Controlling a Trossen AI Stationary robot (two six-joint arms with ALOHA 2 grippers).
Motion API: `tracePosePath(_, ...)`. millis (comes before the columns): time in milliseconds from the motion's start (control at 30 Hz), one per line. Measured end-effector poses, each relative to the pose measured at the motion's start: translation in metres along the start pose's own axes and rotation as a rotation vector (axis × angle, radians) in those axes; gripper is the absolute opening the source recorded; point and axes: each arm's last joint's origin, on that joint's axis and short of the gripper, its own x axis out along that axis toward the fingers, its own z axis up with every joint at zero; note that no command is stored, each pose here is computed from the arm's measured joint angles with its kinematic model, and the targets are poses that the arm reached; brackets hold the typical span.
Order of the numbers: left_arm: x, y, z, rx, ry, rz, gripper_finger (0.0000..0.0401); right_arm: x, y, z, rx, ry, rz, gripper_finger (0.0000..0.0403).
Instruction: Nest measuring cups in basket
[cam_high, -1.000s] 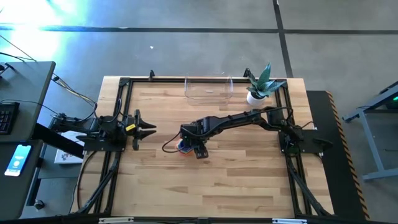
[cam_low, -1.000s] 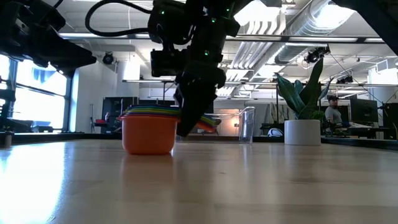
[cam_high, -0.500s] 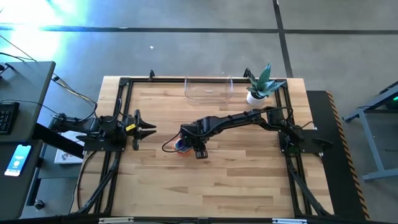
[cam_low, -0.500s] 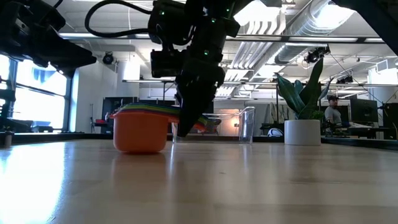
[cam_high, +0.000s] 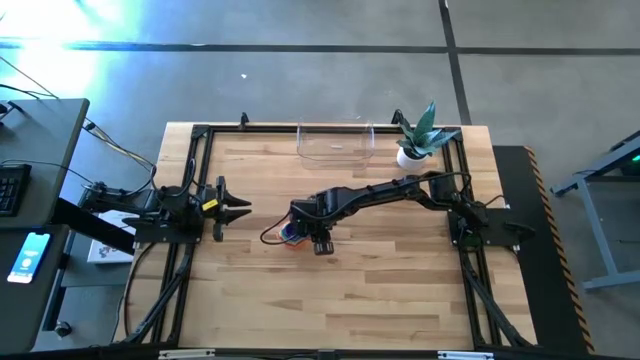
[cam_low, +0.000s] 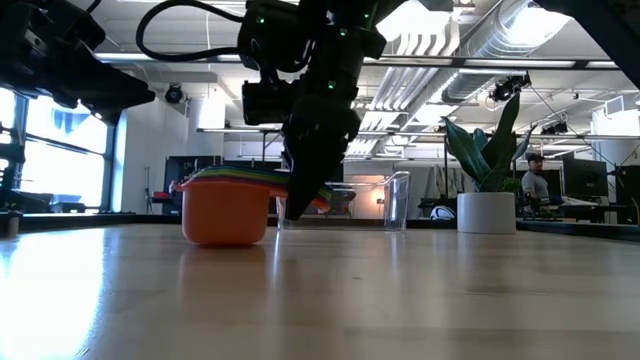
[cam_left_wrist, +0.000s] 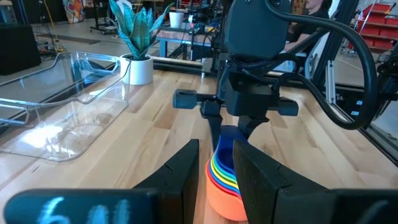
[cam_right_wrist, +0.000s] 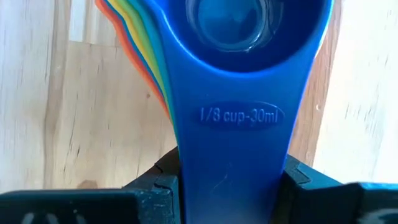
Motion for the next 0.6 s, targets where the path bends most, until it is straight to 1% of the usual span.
tracePosePath(300,0.0000,0.0000,0.0000,0.000,0.000,0.000,0.0090,-0.0002,-0.0015,-0.0001,0.000,0.005,-0.052,0.0124)
tracePosePath(600,0.0000,0.0000,0.0000,0.000,0.000,0.000,0.0090,-0.0002,-0.0016,0.0015,0.002,-0.011,-0.056,0.0124)
